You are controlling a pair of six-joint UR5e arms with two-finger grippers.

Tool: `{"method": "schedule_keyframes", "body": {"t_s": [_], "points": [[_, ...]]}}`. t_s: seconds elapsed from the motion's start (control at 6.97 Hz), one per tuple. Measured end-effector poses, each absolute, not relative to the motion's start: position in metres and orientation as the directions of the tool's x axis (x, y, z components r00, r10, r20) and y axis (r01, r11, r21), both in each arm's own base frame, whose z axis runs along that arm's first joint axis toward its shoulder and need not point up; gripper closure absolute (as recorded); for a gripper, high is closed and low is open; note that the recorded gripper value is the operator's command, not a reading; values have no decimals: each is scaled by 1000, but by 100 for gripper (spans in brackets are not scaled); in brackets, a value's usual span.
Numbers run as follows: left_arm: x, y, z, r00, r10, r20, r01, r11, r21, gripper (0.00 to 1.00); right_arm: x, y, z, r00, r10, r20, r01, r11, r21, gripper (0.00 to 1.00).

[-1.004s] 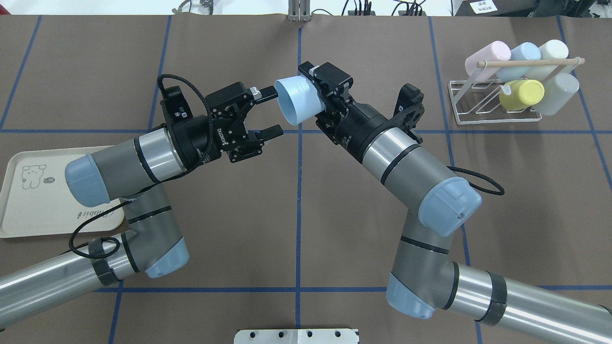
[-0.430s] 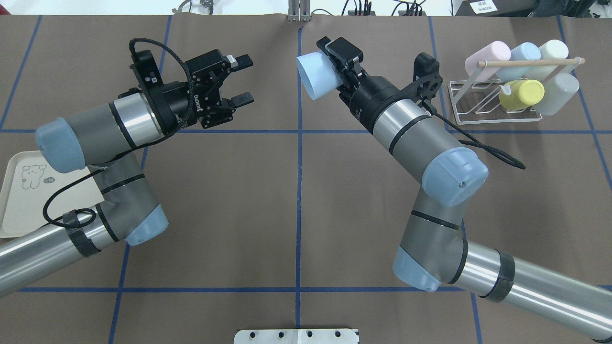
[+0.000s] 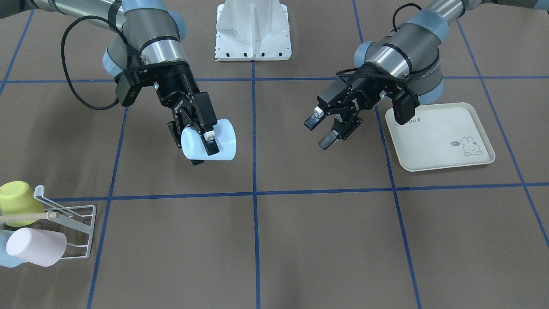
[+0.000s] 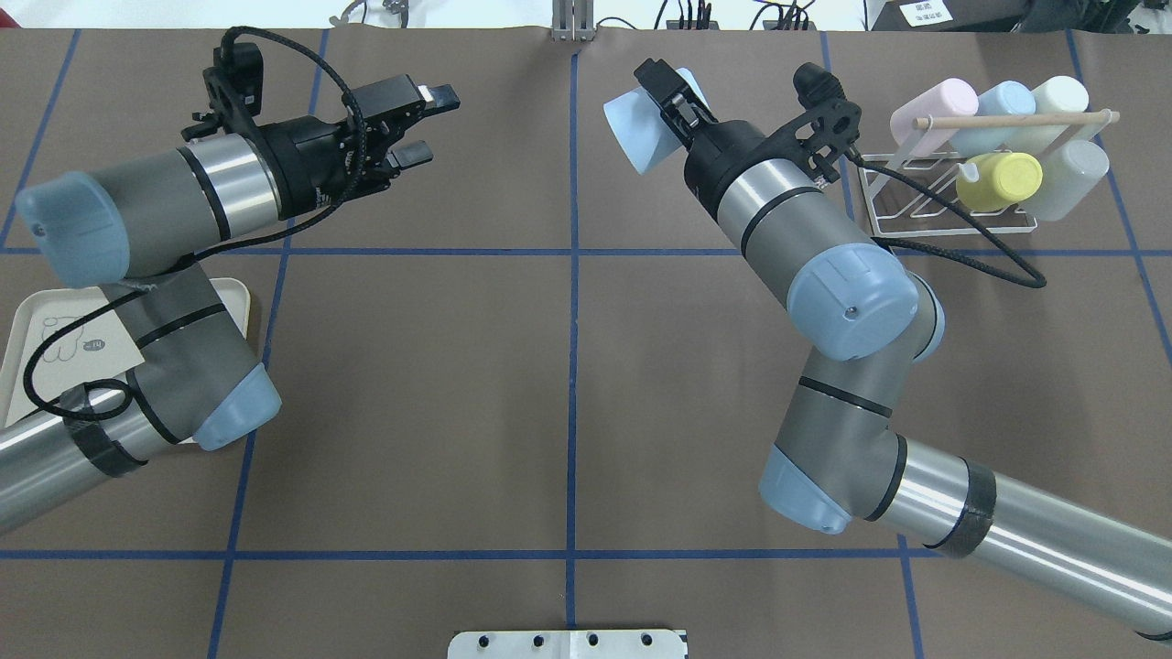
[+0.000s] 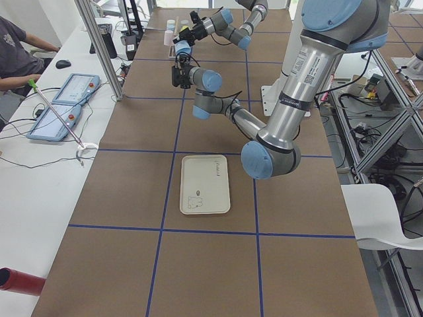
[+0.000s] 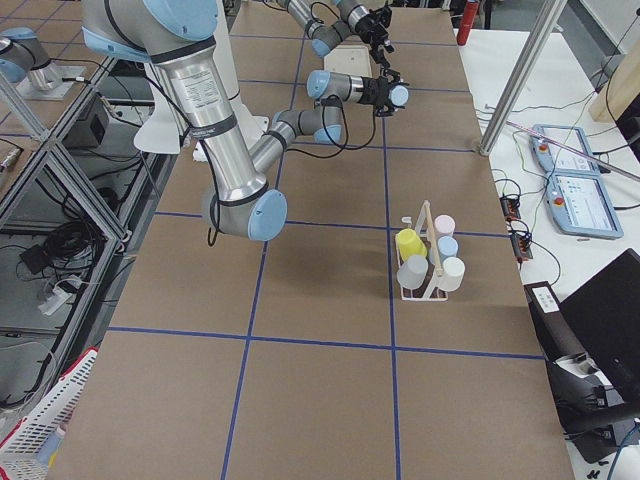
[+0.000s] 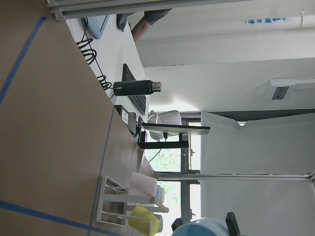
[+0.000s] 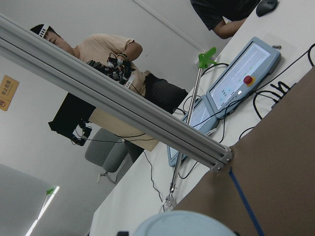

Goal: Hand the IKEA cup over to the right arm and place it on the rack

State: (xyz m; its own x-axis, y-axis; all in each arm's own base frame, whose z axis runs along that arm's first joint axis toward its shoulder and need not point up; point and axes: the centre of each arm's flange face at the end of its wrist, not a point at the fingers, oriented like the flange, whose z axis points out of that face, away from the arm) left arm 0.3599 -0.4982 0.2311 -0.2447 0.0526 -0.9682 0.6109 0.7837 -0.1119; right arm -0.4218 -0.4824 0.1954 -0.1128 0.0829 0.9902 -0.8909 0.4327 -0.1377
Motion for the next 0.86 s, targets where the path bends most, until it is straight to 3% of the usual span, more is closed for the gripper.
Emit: {"method": "schedule_keyframes", "body": {"t_s": [0.43,0.86], "points": [[313,-494,215,179,50,-983,650,744,157,0,-405,-506,210,155,130,979,-949,296,110,100],[275,-496,235,399,-6,-917,604,754,258,0,-373,-530,223,439,265,859,-894,220,389,100]]}}
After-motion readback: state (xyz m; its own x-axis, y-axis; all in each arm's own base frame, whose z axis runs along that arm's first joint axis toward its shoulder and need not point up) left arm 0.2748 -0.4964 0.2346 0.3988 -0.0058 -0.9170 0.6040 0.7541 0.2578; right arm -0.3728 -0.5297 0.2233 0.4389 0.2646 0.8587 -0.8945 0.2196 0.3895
